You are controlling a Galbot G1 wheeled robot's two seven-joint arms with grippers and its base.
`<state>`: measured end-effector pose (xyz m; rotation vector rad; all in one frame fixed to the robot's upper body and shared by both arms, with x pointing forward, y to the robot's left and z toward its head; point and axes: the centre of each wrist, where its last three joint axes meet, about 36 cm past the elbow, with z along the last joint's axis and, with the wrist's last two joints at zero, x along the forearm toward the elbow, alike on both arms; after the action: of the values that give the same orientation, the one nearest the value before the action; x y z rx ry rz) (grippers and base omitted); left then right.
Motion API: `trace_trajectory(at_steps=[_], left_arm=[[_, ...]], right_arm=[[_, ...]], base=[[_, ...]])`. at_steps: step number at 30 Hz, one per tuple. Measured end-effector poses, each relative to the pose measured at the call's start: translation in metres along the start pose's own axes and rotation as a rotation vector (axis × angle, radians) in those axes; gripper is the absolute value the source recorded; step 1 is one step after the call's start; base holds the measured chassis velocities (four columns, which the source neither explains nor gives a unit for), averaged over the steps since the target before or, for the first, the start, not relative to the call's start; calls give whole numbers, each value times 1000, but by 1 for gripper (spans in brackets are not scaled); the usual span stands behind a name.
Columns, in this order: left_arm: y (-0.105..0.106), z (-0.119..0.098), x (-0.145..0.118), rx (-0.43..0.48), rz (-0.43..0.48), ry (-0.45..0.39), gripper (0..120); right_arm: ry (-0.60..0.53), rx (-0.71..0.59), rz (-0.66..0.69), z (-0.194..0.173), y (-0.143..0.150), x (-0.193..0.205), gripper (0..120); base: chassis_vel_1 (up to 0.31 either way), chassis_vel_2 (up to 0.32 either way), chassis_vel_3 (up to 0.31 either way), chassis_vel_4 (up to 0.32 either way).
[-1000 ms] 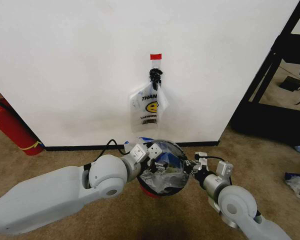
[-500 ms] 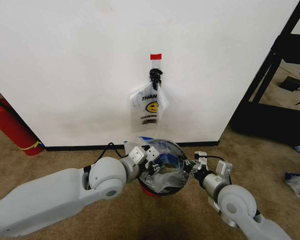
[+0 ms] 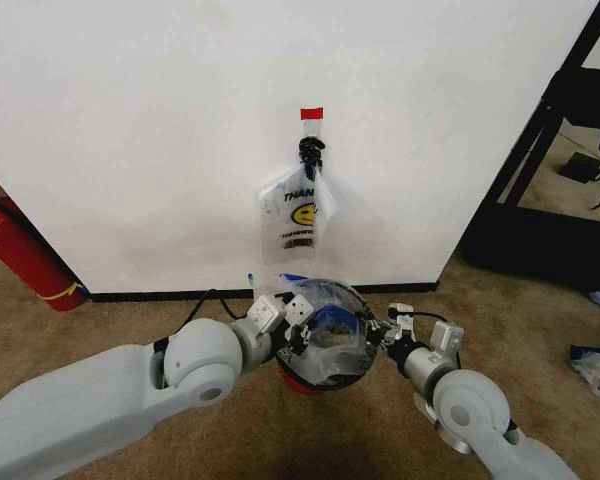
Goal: Pick up the garbage bag from the wall and place it over the trash bin.
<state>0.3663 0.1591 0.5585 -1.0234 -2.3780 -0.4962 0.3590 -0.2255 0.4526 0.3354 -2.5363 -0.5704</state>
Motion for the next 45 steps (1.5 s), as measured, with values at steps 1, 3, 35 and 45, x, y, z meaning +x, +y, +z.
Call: trace_trajectory(at_steps=[1,3,35,45], left_arm=[[-1,0,2,1,1,-3,0],[-5,2,14,14,7,-29,0],[-49,99,29,51,-32,-125,0],[-49,95,30,73,-52,-183,5]], right_arm=[[-1,-3,2,0,0,0,0],[-3,-24,9,-2,-1,-3,0],[5,-214,72,-28,-14,1,0],[6,-198,55,-22,-7,3,0]], base=[[0,0,0,0],[0,0,0,0],[0,0,0,0],[0,0,0,0]])
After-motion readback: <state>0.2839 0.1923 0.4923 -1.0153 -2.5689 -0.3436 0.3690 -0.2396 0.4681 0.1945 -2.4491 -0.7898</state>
